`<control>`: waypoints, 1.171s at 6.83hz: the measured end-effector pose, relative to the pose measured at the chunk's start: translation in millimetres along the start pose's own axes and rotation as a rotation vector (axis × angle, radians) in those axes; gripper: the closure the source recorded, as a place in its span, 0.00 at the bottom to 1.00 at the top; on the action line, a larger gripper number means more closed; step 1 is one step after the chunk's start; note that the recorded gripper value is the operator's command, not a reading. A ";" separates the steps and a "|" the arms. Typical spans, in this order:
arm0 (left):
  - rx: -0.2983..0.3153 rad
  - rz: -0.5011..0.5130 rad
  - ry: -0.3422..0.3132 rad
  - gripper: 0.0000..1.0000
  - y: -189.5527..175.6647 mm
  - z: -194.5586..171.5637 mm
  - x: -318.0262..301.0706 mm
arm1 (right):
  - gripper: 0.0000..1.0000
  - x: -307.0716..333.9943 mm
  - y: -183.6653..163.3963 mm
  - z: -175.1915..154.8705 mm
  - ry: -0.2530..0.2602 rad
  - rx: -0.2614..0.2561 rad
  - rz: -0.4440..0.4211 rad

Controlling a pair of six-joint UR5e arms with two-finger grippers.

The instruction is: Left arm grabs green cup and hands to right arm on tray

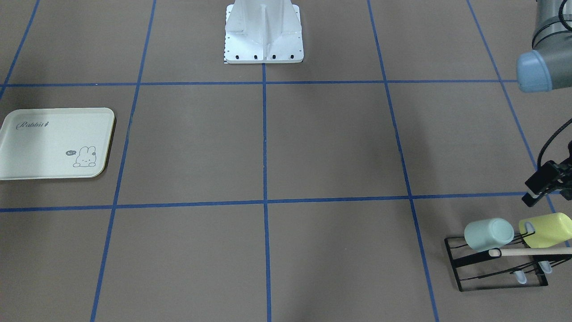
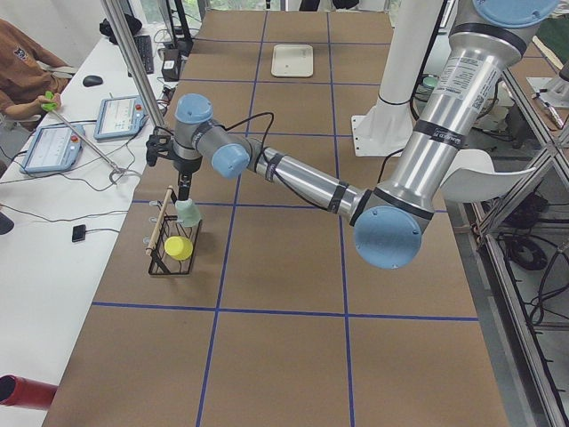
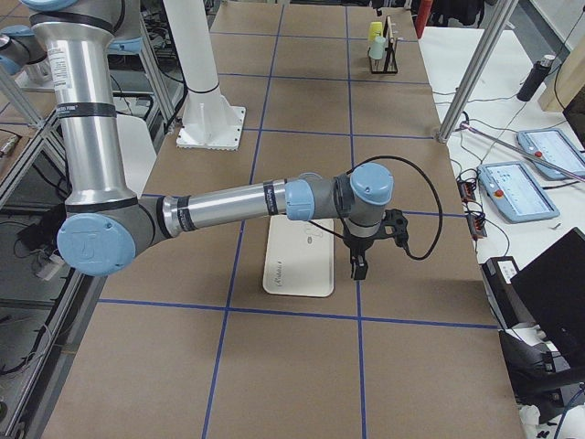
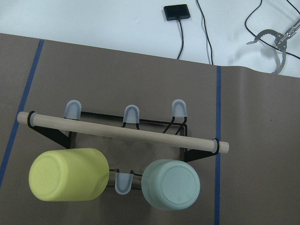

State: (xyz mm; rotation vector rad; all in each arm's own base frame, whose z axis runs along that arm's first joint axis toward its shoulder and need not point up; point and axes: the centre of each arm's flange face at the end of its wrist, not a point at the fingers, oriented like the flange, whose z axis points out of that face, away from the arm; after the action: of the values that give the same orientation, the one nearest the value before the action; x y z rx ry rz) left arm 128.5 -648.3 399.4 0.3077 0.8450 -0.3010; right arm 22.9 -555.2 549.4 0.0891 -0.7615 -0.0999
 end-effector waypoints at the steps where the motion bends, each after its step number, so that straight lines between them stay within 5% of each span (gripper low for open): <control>1: 0.044 0.004 -0.032 0.00 11.9 19.3 15.8 | 0.01 -12.2 -31.2 -3.5 0.007 0.007 -0.008; 3: 0.101 0.025 -0.082 0.00 25.8 47.6 27.4 | 0.01 -47.1 -76.7 -8.8 0.020 0.030 0.012; 5: 0.126 0.034 -0.086 0.00 32.0 71.0 24.7 | 0.01 -82.6 -101.9 11.4 0.046 0.132 0.041; 8: 0.145 0.058 -0.110 0.00 46.5 93.8 32.4 | 0.01 -115.7 -114.5 41.0 -0.038 0.251 0.097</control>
State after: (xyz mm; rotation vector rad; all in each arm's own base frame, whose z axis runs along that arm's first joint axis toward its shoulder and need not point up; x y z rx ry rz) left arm 230.3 -646.0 440.0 0.4458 0.7064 -0.3231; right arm -95.4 -656.4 486.5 0.2890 -0.8124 0.0875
